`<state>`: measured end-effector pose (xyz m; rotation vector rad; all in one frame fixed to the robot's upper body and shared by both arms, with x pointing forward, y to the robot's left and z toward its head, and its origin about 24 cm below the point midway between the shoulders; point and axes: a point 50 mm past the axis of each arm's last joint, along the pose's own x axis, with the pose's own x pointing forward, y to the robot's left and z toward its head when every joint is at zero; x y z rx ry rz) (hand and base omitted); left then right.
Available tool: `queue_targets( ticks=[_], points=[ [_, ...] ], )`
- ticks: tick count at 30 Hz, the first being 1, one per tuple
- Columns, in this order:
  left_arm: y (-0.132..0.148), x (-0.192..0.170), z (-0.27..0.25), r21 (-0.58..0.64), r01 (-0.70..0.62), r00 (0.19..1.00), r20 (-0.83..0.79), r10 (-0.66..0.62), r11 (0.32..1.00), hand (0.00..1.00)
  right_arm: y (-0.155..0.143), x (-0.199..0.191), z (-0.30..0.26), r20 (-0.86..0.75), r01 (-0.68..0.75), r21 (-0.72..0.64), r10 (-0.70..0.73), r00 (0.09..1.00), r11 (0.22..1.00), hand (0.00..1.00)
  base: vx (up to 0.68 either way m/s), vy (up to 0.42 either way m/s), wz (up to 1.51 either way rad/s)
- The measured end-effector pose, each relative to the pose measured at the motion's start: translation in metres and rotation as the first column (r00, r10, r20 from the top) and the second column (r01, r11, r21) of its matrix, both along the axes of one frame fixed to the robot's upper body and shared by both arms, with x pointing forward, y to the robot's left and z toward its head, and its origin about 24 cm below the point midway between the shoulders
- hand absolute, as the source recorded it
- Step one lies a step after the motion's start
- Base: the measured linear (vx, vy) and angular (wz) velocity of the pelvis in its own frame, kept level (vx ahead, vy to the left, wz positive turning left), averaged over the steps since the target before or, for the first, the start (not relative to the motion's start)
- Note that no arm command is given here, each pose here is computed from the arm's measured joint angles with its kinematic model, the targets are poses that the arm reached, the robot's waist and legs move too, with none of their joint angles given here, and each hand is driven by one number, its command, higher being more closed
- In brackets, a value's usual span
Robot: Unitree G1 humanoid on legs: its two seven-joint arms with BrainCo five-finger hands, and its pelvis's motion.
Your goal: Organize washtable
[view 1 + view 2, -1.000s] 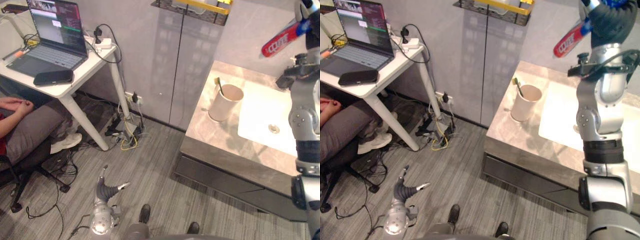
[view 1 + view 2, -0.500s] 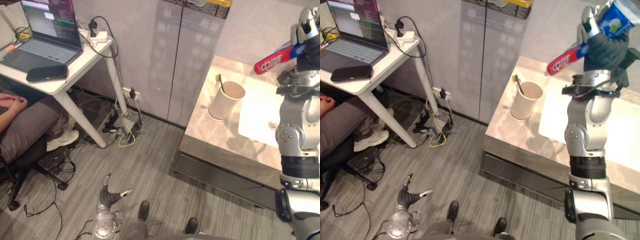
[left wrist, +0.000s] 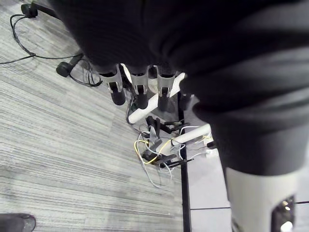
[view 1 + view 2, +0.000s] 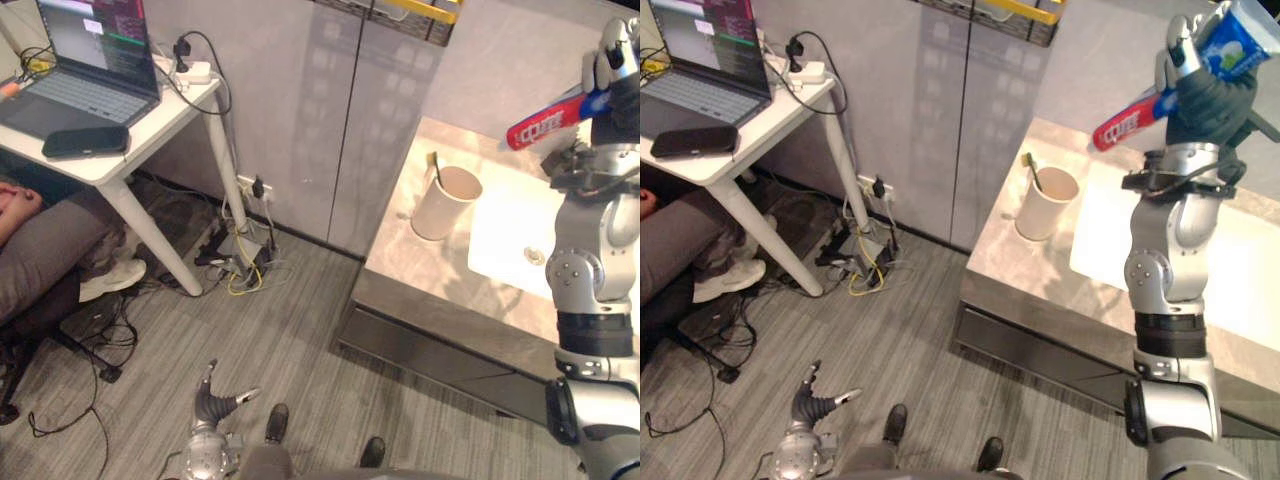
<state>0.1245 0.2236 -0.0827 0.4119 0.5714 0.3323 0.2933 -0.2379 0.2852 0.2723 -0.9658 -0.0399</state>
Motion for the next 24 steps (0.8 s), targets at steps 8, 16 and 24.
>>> queue_targets(
  ticks=[8,16,24],
  points=[
    [0.002,-0.004,-0.009,-0.024,-0.004,0.999,-0.043,0.003,1.0,0.0,-0.004,0.011,0.017,0.013,0.032,0.048,-0.033,0.999,0.998,1.0,-0.05,-0.027,-0.01],
    [0.001,-0.009,-0.017,-0.05,-0.01,0.997,-0.081,0.006,0.999,0.0,0.002,0.023,0.033,0.013,0.031,0.049,-0.031,0.999,0.998,1.0,-0.02,-0.012,0.06],
    [0.004,-0.008,-0.016,-0.055,-0.014,0.997,-0.075,0.009,0.998,0.0,0.004,0.031,0.038,-0.007,0.028,0.073,-0.028,1.0,0.997,1.0,0.0,0.0,0.09]
  ],
)
